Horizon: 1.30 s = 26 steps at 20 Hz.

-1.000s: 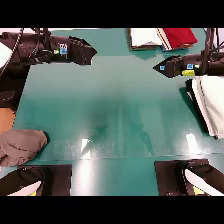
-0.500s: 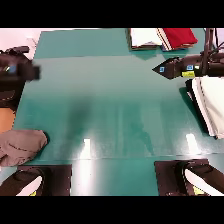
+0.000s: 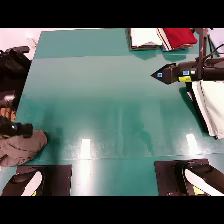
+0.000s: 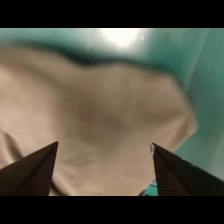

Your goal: Fold the shirts.

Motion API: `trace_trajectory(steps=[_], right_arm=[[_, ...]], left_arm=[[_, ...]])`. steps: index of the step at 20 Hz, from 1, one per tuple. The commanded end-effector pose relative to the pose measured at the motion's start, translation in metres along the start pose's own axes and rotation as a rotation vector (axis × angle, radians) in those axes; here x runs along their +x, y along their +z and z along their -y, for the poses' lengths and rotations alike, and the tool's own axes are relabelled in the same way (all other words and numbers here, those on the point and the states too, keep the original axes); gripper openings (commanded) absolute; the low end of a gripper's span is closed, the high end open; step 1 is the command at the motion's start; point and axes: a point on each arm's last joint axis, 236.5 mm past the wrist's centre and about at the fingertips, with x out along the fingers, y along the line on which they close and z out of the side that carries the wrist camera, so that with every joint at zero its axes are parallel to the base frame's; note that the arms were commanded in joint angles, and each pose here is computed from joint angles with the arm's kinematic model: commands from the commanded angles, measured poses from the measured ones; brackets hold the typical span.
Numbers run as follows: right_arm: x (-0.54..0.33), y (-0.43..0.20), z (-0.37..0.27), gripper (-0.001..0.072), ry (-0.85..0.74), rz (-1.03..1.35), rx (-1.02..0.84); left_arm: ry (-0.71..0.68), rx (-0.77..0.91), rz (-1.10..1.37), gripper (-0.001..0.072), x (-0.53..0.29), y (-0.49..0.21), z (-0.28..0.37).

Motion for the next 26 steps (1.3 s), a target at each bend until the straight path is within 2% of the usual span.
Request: trace_trajectory(steps=[1, 2, 3, 4, 5, 8, 12, 15, 17, 19, 22, 26], right_arm=[[0.007, -0.009, 0.004, 0.0019, 0.002, -0.019, 0.021], [0.007, -0.008, 0.004, 0.0019, 0.001, -0.016, 0.021], [0.006, -0.006, 0.005, 0.0019, -0.001, -0.007, 0.021], [0.006, -0.004, 0.005, 0.0019, -0.002, 0.002, 0.02], [0.004, -0.002, 0.003, 0.0019, -0.004, 0.012, 0.015], [-0.018, 0.025, -0.008, 0.0019, -0.007, 0.086, -0.028], [-0.069, 0.085, -0.043, 0.0018, -0.007, 0.264, -0.121], [-0.104, 0.118, -0.065, 0.0018, -0.014, 0.385, -0.183], [-0.123, 0.133, -0.077, 0.0018, -0.015, 0.45, -0.212], [-0.136, 0.143, -0.085, 0.0018, -0.015, 0.493, -0.233], [-0.147, 0.149, -0.093, 0.0018, -0.013, 0.524, -0.25], [-0.147, 0.149, -0.093, 0.0018, -0.01, 0.522, -0.24]], left_arm=[[0.011, -0.013, -0.083, 0.0671, 0.026, -0.029, -0.001], [0.012, -0.028, -0.085, 0.0582, 0.025, -0.029, -0.002], [0.013, -0.033, -0.085, 0.032, 0.022, -0.028, -0.002], [0.012, -0.036, -0.074, 0.0097, 0.017, -0.024, -0.003], [0.01, -0.044, -0.049, 0.0032, 0.008, -0.015, -0.004], [-0.009, -0.086, 0.207, 0.003, -0.069, 0.044, -0.012], [-0.1, -0.068, 0.667, 0.0029, -0.245, 0.108, 0.003], [-0.26, -0.003, 0.92, 0.0028, -0.347, 0.111, 0.037], [-0.383, 0.046, 1.006, 0.0028, -0.383, 0.108, 0.063], [-0.48, 0.098, 1.023, 0.0028, -0.394, 0.108, 0.091], [-0.587, 0.213, 0.919, 0.0028, -0.379, 0.113, 0.148], [-0.654, 0.423, 0.711, 0.0029, -0.33, 0.11, 0.249]])
